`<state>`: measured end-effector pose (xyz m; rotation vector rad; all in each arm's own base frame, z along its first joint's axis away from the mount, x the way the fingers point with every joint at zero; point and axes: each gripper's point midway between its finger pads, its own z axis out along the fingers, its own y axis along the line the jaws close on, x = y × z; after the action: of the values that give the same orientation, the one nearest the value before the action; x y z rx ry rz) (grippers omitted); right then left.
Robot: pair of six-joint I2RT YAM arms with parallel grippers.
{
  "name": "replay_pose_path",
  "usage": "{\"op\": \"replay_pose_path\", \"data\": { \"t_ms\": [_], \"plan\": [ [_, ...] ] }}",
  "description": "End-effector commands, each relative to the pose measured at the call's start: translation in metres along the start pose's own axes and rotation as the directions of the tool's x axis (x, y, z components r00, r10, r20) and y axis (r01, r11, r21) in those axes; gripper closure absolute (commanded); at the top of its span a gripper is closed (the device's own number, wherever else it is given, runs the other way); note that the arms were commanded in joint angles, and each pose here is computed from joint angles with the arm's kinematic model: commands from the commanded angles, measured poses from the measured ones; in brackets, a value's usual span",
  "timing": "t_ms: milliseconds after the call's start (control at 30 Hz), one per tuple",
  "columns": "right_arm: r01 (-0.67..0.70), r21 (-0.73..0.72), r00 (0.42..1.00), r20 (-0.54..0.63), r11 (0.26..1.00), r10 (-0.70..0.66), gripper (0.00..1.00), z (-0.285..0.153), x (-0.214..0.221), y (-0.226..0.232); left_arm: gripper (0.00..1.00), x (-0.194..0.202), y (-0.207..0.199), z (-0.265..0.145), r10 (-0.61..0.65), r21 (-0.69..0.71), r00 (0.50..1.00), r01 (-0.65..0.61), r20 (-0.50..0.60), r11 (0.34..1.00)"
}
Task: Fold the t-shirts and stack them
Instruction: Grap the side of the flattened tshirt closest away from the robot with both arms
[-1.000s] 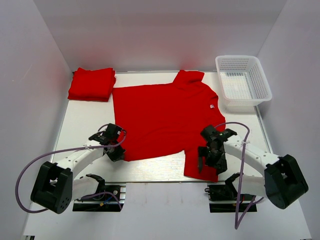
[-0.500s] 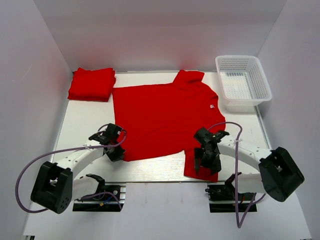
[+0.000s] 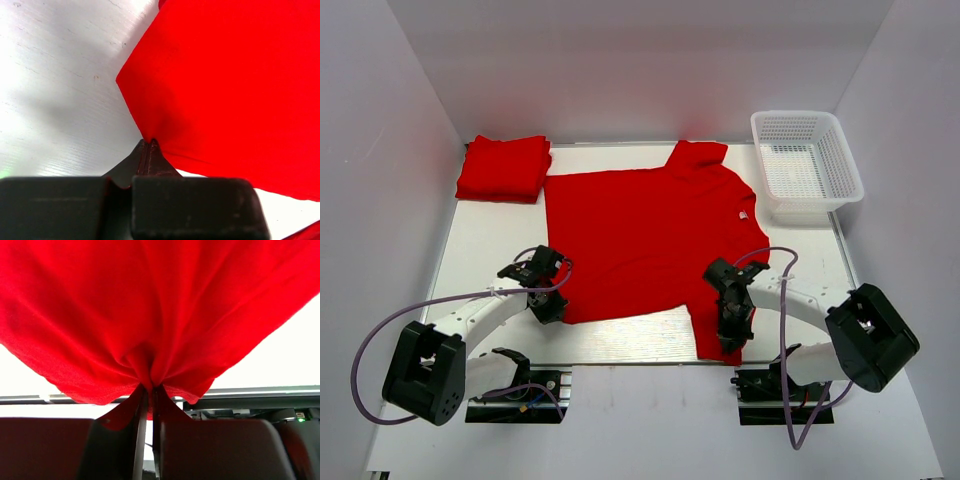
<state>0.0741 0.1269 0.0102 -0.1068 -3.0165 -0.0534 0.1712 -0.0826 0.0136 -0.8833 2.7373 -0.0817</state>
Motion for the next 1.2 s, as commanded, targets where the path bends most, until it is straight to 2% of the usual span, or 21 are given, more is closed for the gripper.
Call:
{"op": "replay_pose_path", "data": {
  "t_ms": [0,133,267,600,833,1167],
  "plan": [
    [-0.003,0.026,0.996,0.089,1.0,0.001,0.91,0.004,-0.014,-0.004,1.0,-0.011,-0.004,-0.006,-0.001,0.008,0.999,0.0,0.039,1.0],
    [0.03,0.023,0.993,0.109,0.999,-0.032,1.0,-0.009,-0.02,0.002,1.0,-0.01,-0.011,-0.009,0.017,0.039,1.0,-0.018,0.024,0.999],
    [0.059,0.054,0.99,0.128,0.997,-0.065,1.0,-0.022,-0.025,-0.001,1.0,-0.016,-0.019,-0.016,0.022,0.072,0.999,-0.025,0.047,0.997],
    [0.062,0.04,0.939,0.338,0.997,-0.072,1.0,-0.062,-0.082,0.024,1.0,-0.041,-0.043,-0.035,0.031,0.163,0.99,-0.054,0.139,0.985],
    [0.04,0.077,0.876,0.477,0.996,-0.073,1.0,-0.095,-0.131,0.027,1.0,-0.056,-0.054,-0.036,0.031,0.133,0.988,-0.052,0.153,0.99],
    [0.081,0.068,0.829,0.549,0.994,-0.106,1.0,-0.124,-0.187,0.036,1.0,-0.1,-0.079,-0.042,-0.014,0.113,0.972,-0.013,0.236,0.994]
  ]
}}
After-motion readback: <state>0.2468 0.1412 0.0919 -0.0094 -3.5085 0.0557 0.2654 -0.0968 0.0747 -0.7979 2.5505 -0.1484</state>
